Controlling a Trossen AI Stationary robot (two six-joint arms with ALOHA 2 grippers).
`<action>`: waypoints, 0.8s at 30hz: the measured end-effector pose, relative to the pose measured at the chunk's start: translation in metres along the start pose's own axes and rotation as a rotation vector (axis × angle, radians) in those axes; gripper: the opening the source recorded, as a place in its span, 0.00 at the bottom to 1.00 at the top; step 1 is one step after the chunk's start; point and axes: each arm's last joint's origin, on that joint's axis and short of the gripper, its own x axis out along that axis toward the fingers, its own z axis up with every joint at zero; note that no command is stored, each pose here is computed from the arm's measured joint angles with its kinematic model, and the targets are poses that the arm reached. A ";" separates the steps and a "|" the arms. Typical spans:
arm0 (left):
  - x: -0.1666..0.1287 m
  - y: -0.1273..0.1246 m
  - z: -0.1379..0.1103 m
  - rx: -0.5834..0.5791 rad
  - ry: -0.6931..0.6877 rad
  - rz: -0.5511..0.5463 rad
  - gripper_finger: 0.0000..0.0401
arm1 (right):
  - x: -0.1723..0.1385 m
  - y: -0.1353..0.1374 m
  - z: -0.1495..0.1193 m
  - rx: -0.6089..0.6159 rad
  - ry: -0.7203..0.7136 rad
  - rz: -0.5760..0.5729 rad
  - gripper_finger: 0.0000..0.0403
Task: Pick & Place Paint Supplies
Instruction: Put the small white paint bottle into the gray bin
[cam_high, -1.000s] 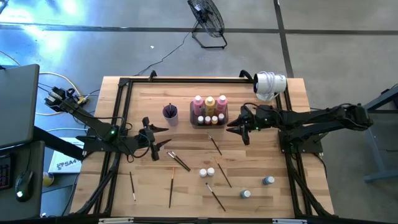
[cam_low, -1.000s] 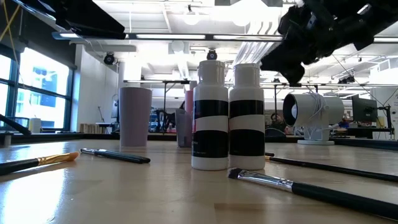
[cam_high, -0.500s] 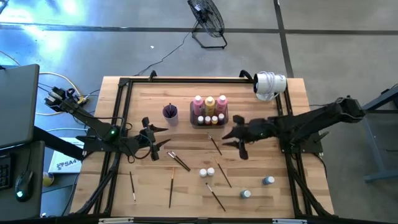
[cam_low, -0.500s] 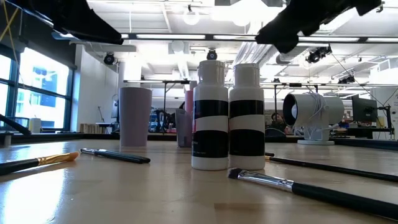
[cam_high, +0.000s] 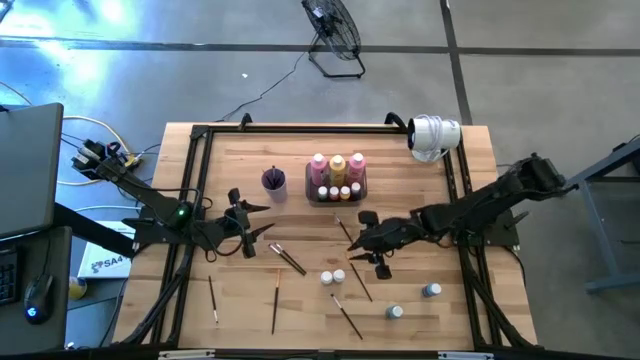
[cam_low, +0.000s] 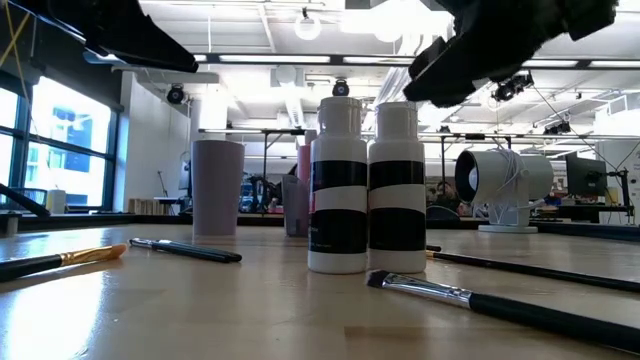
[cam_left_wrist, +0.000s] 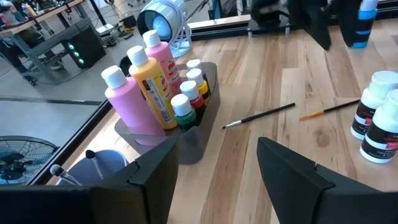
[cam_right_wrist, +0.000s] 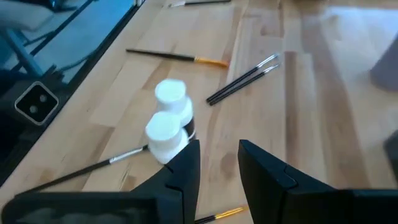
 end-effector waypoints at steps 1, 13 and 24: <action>0.000 0.000 0.000 0.000 0.000 0.000 0.53 | 0.003 0.002 -0.002 -0.004 0.004 0.006 0.25; 0.000 0.000 0.000 -0.019 0.000 0.000 0.53 | 0.017 0.018 -0.011 0.024 0.025 0.036 0.56; 0.000 0.000 -0.001 -0.018 0.010 0.000 0.53 | 0.035 0.019 -0.017 0.030 -0.016 0.035 0.62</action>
